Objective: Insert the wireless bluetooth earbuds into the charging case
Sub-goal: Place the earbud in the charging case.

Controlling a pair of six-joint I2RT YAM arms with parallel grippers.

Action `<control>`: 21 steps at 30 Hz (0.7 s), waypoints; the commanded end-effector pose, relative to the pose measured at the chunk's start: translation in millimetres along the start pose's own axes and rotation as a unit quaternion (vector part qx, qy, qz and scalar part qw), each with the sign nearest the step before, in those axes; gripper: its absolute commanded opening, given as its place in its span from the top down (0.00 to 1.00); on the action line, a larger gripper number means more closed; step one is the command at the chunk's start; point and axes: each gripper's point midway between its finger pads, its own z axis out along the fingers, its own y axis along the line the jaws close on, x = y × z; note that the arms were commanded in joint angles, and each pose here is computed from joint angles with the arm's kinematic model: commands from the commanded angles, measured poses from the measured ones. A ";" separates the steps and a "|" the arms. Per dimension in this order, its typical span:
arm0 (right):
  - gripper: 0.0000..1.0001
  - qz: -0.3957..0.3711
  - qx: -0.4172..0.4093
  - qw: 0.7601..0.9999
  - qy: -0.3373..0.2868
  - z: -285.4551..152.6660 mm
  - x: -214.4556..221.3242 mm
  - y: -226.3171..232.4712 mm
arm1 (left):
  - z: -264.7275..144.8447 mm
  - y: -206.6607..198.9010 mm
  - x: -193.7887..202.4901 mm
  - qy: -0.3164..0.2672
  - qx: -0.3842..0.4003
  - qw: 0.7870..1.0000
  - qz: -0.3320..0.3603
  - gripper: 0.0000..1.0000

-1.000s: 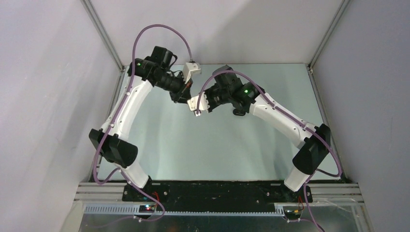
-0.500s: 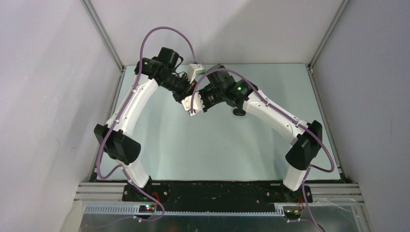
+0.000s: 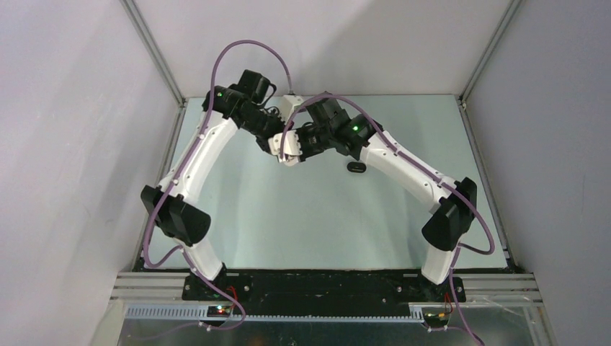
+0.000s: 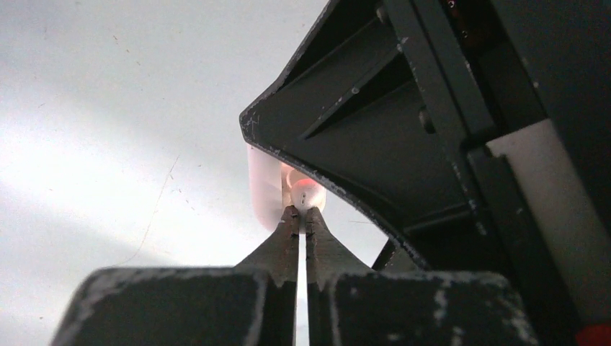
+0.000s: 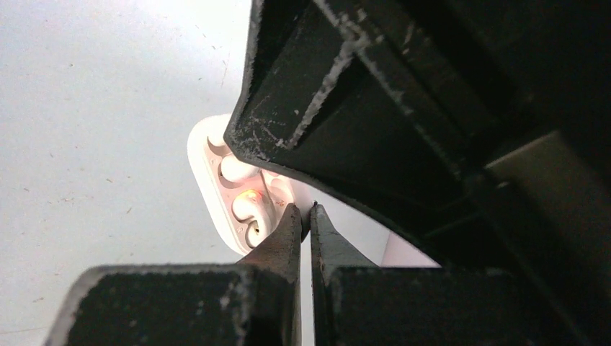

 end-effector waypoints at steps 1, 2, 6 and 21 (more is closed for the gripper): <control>1.00 0.023 0.028 0.999 -0.021 -9.2 -14.5 -19.4 | -8.4 0.1 -11.4 -0.009 -0.037 0.999 0.022 1.00; 1.00 0.029 0.031 0.999 -0.024 -9.6 -15.6 -20.6 | -7.6 -0.9 -11.7 -0.007 -0.039 0.999 0.024 1.00; 1.00 0.036 0.036 0.998 -0.031 -10.5 -17.8 -23.3 | -5.1 -1.1 -12.1 -0.002 -0.043 0.999 0.021 1.00; 1.00 0.050 0.042 0.997 -0.030 -10.6 -18.0 -24.8 | -5.8 0.0 -14.2 0.002 -0.060 0.998 0.036 0.92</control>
